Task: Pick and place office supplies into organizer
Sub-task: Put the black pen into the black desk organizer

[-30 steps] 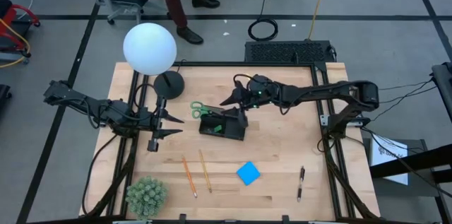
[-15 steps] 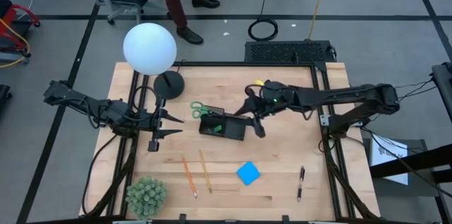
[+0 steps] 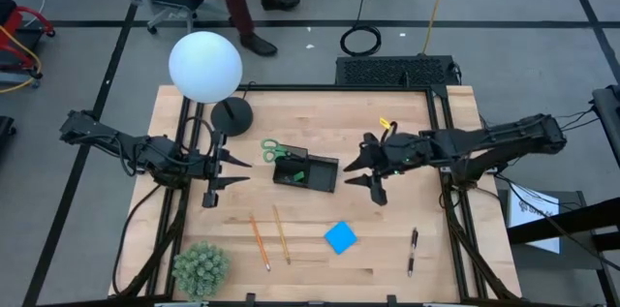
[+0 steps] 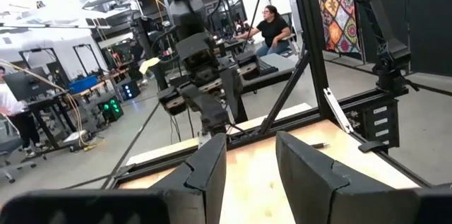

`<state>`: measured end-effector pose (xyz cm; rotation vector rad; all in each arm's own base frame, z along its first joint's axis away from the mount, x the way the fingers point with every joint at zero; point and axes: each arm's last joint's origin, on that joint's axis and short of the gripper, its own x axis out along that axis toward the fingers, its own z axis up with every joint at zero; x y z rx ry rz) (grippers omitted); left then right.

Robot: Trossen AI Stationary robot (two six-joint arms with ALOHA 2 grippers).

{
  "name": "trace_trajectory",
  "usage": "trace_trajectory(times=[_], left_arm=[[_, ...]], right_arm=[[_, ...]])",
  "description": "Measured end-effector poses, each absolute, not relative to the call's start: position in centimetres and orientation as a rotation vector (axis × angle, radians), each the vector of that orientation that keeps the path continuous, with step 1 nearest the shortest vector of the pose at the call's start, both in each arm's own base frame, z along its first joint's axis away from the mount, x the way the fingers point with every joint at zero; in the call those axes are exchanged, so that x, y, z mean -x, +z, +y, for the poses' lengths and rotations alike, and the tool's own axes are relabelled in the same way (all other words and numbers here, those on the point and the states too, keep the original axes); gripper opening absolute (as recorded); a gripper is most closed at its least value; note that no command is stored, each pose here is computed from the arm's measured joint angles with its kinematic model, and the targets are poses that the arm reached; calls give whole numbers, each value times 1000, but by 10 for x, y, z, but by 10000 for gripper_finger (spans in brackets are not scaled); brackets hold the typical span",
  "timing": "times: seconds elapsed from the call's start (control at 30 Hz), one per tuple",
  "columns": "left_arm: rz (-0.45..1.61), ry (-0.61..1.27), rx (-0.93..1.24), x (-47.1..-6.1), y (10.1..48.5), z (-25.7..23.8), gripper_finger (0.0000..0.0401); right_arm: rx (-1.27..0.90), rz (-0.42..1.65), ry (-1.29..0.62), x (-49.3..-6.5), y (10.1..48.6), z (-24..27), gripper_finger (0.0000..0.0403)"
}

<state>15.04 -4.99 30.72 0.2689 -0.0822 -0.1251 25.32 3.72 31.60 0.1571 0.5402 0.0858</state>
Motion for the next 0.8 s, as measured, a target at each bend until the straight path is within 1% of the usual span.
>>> trace_trajectory(times=[0.47, 0.8], left_arm=[[-67, -126, -289, -150, 306, -50, 131], [-67, -123, -297, -150, 306, -50, 131]], right_arm=[[-314, 649, 109, -244, 309, 61, 139], [-572, 851, 68, -244, 329, 72, 139]])
